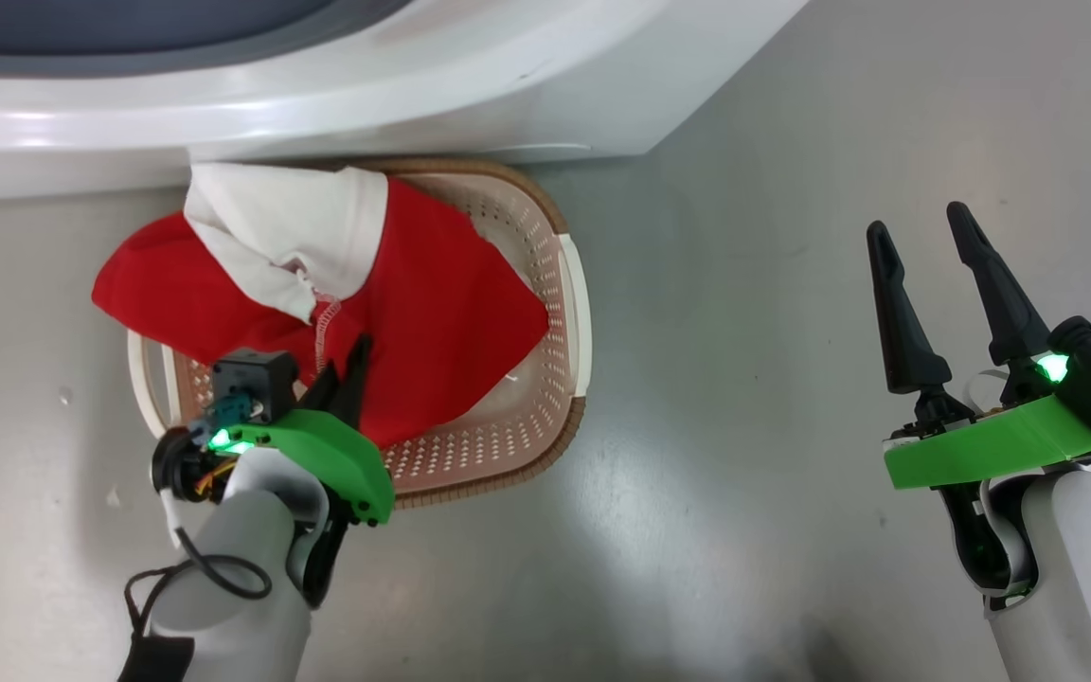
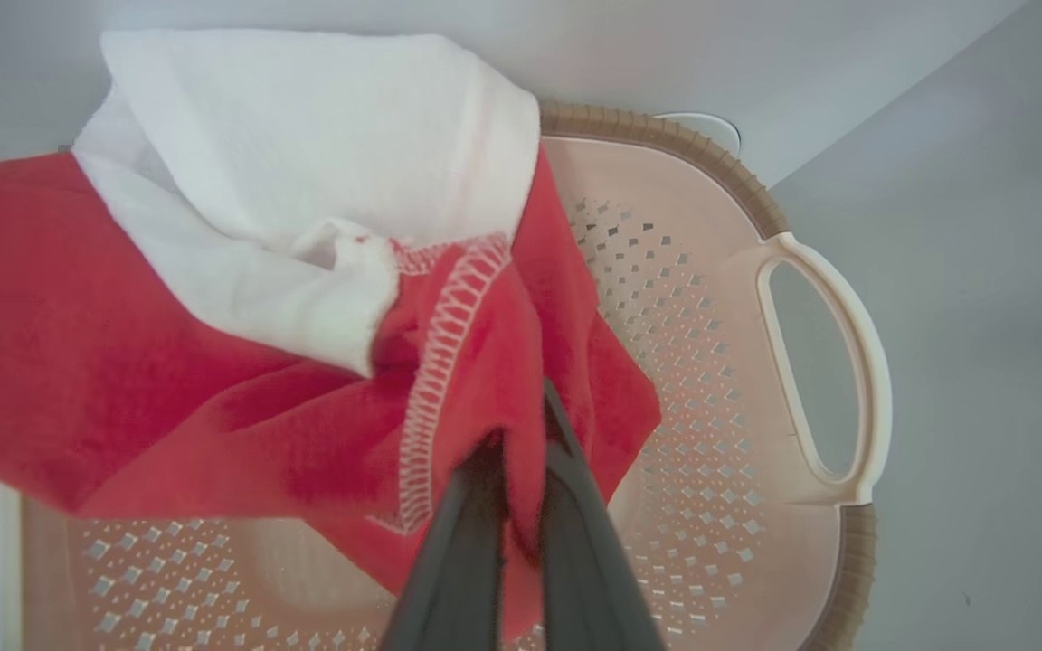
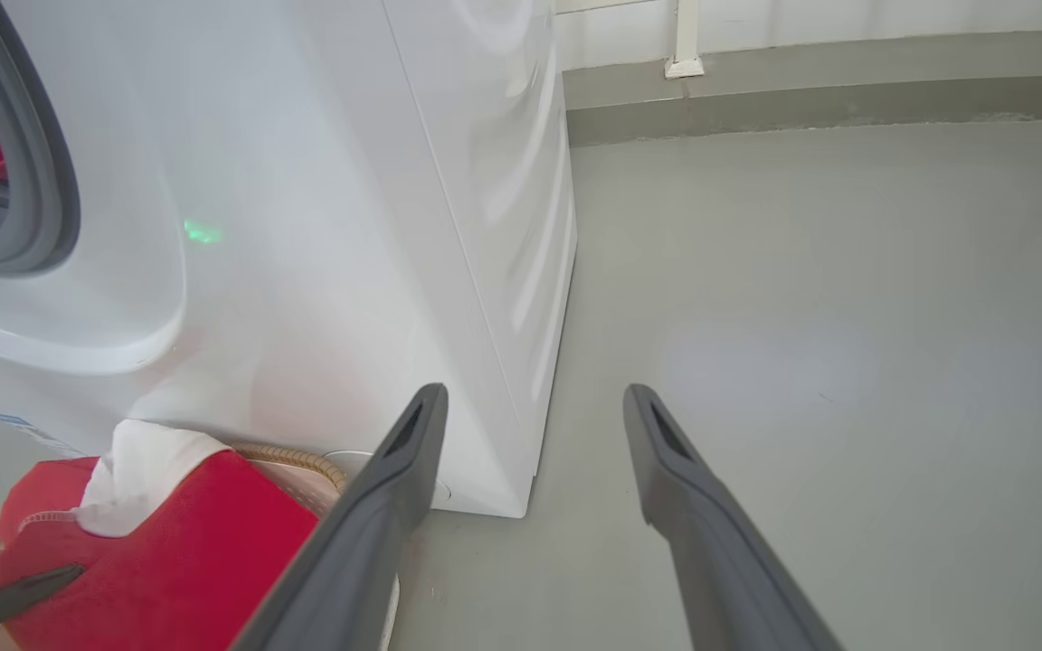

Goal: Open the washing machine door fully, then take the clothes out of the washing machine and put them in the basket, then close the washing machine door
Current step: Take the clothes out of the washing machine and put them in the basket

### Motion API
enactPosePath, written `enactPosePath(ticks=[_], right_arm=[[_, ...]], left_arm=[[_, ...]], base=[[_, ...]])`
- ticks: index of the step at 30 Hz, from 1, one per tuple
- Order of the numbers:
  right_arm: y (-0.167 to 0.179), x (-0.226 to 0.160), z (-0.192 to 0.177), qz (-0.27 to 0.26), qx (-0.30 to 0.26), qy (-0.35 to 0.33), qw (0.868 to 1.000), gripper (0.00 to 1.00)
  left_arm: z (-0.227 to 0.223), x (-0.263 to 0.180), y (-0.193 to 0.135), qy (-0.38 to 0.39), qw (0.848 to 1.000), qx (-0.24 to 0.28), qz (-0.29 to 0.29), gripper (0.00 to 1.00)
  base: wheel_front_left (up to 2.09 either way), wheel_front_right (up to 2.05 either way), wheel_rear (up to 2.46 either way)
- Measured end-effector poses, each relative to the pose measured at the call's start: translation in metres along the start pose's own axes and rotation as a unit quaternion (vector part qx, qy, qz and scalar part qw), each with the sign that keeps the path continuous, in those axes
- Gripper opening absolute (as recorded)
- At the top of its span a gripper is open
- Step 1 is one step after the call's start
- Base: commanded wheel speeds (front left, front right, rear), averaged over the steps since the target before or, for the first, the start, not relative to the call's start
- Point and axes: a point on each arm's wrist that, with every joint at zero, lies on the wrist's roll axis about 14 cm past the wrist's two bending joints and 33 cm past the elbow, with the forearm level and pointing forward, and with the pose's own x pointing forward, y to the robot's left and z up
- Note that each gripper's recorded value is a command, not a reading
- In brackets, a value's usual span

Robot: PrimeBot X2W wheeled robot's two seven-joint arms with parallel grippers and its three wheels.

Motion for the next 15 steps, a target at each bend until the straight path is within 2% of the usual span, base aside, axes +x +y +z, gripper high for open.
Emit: enactPosePath(ticks=[8, 13, 14, 15], right_arm=[[-0.006, 0.002, -0.015, -0.006, -0.001, 0.017, 1.000, 1.00], [-0.004, 0.008, -0.017, -0.003, 0.000, 0.015, 1.000, 1.00], [-0.004, 0.009, -0.016, -0.002, 0.000, 0.014, 1.000, 1.00], [-0.004, 0.009, -0.016, -0.001, 0.000, 0.014, 1.000, 1.00]], left_arm=[[-0.026, 0.010, -0.012, 0.044, 0.999, 0.008, -0.024, 0.00], [-0.022, 0.016, -0.007, 0.043, 0.999, -0.002, -0.017, 0.00], [-0.020, 0.018, -0.006, 0.041, 0.999, -0.002, -0.016, 0.16], [-0.017, 0.019, -0.005, 0.039, 0.999, -0.003, -0.014, 0.47]], base=[[0.00, 0.00, 0.00], [0.00, 0.00, 0.00], [0.00, 0.00, 0.00], [0.00, 0.00, 0.00]])
